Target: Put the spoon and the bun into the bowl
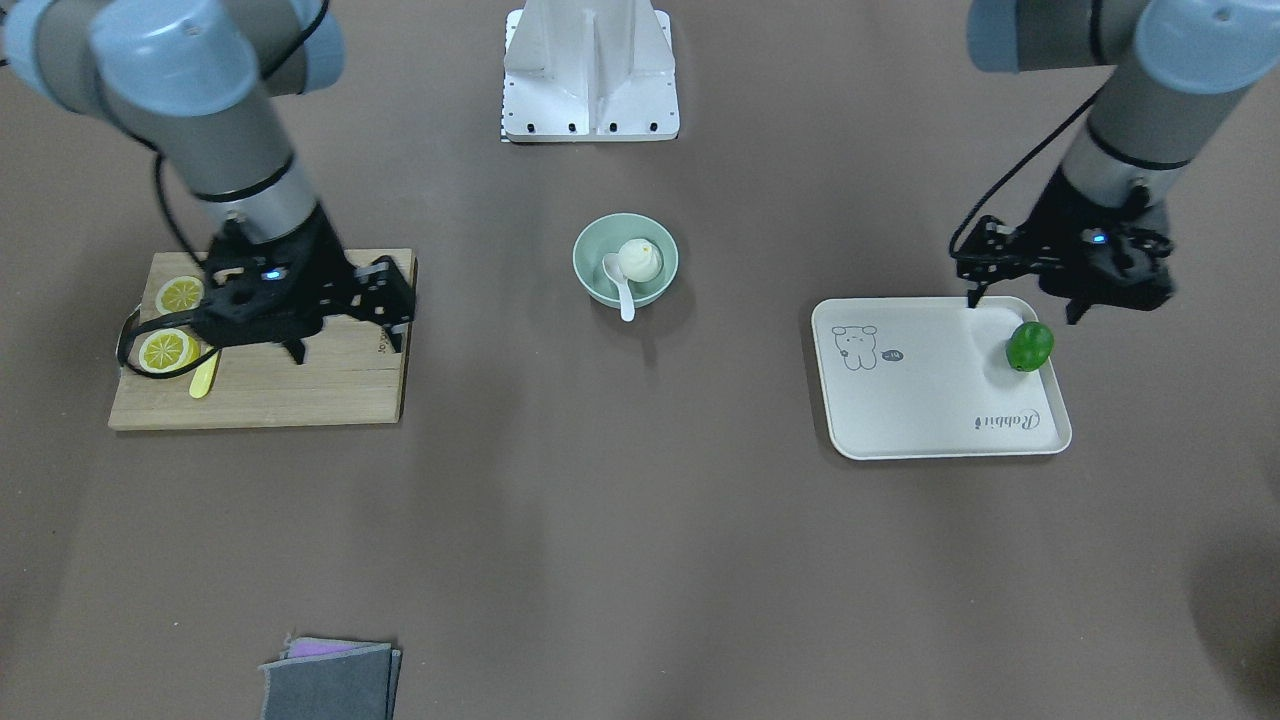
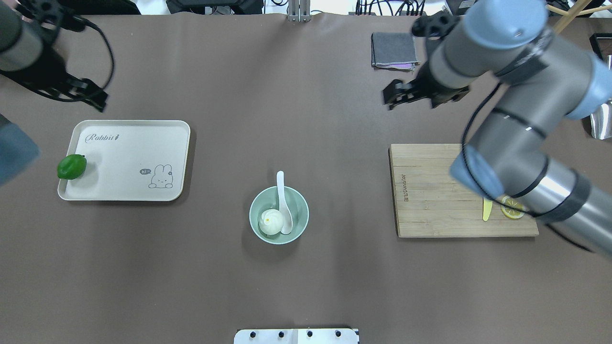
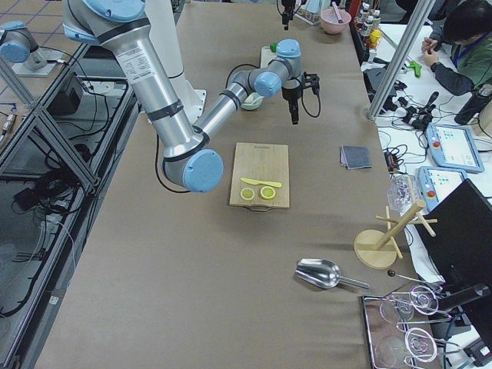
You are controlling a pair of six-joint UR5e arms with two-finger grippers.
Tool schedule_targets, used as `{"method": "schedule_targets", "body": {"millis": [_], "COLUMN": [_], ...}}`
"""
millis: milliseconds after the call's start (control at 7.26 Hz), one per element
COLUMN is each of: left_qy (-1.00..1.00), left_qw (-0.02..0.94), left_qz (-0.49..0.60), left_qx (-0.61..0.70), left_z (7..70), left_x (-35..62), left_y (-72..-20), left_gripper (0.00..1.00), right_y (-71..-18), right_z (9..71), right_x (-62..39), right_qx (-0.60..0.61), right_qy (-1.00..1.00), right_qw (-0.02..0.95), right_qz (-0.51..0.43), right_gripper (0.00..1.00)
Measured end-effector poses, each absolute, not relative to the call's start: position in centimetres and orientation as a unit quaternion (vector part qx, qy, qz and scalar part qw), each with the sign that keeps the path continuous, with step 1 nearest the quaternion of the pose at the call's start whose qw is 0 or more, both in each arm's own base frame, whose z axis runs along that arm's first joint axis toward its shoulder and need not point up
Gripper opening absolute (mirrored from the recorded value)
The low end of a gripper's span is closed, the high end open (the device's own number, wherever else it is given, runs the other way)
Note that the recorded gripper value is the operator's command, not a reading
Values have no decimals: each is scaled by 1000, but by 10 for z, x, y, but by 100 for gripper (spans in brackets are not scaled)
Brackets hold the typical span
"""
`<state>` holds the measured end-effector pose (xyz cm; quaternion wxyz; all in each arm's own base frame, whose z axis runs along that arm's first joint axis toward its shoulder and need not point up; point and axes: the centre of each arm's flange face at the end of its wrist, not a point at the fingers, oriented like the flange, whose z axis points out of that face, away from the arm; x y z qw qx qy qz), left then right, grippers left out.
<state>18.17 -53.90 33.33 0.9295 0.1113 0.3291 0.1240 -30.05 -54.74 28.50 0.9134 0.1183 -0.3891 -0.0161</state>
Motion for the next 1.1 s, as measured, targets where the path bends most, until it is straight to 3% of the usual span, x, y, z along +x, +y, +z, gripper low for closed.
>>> {"method": "schedule_targets", "body": {"millis": [275,688,1101], "left_qy": [330,323,325], "left_qw": [928,927,931], "left_qz": [142,174,157], "left_qx": [95,80,52], "left_z": [399,504,542], "left_x": [65,-37,-52], "left_y": [-540,-524,-507], "left_gripper": [98,98,98], "right_y": [-568,-482,-418], "right_z": [397,558,620], "right_x": [-146,38,86], "right_qx": [125,104,78], "right_qy": [-362,-355,-348], "right_qw": [919,923,931], "right_qz": [-95,-106,-81], "right_gripper": [100,100,100]}}
